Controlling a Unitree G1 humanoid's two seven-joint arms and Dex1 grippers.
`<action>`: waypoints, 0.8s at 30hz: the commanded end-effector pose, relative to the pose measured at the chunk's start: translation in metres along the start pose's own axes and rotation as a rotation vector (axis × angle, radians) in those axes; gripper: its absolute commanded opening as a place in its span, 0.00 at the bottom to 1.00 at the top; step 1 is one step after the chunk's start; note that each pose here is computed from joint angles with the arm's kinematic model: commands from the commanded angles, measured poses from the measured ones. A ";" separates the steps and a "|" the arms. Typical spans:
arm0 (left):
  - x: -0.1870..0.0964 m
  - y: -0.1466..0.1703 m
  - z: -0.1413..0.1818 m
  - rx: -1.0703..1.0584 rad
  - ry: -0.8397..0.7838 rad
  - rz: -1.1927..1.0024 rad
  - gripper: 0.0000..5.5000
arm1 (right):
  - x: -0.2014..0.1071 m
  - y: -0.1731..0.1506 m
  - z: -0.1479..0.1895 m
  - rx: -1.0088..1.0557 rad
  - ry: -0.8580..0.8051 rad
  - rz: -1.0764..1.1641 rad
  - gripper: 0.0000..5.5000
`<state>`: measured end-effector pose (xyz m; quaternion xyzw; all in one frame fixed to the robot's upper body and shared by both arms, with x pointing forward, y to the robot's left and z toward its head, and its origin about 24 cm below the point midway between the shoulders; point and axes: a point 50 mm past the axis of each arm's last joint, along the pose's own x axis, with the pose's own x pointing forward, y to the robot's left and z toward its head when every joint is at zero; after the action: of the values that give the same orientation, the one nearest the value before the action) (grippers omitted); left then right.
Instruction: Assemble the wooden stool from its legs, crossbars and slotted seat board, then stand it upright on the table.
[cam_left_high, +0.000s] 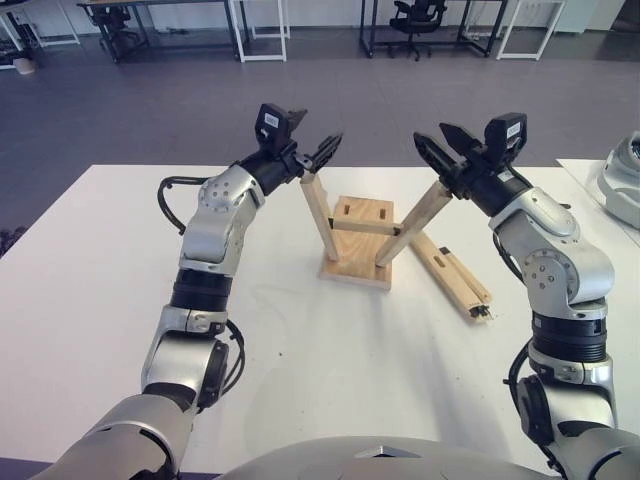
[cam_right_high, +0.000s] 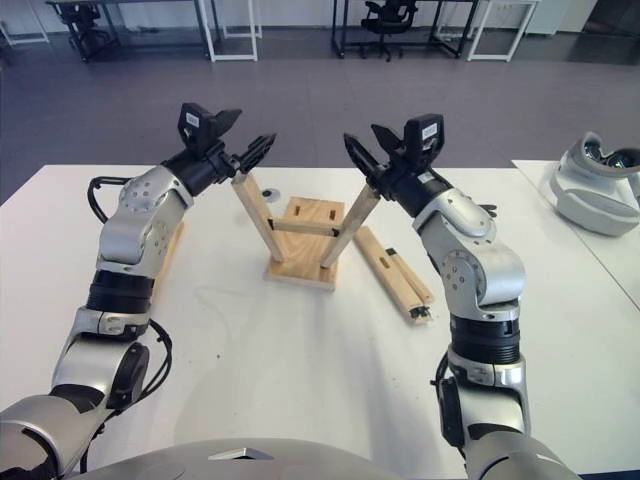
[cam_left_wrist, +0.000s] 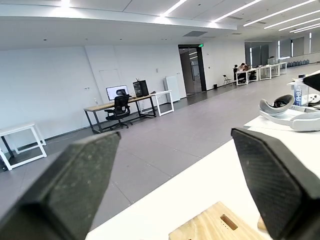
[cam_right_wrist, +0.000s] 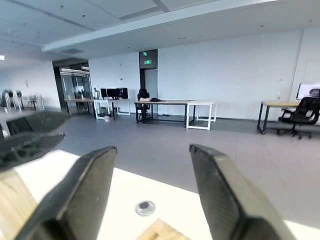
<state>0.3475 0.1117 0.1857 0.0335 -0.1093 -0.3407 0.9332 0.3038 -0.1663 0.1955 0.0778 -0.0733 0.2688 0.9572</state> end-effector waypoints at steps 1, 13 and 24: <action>0.000 -0.020 -0.001 -0.157 0.031 -0.055 0.74 | 0.004 -0.004 -0.003 0.114 -0.031 -0.068 0.49; -0.070 -0.009 -0.025 -0.261 0.112 0.386 0.74 | -0.057 -0.006 -0.038 0.008 0.035 -0.449 0.49; -0.037 -0.051 0.001 -0.241 0.026 0.286 0.74 | -0.033 0.023 -0.031 -0.142 0.057 -0.318 0.49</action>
<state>0.2901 0.1178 0.1553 -0.0919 -0.0361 -0.1709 0.9803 0.2659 -0.1820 0.1489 0.0230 -0.0320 0.0482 0.9981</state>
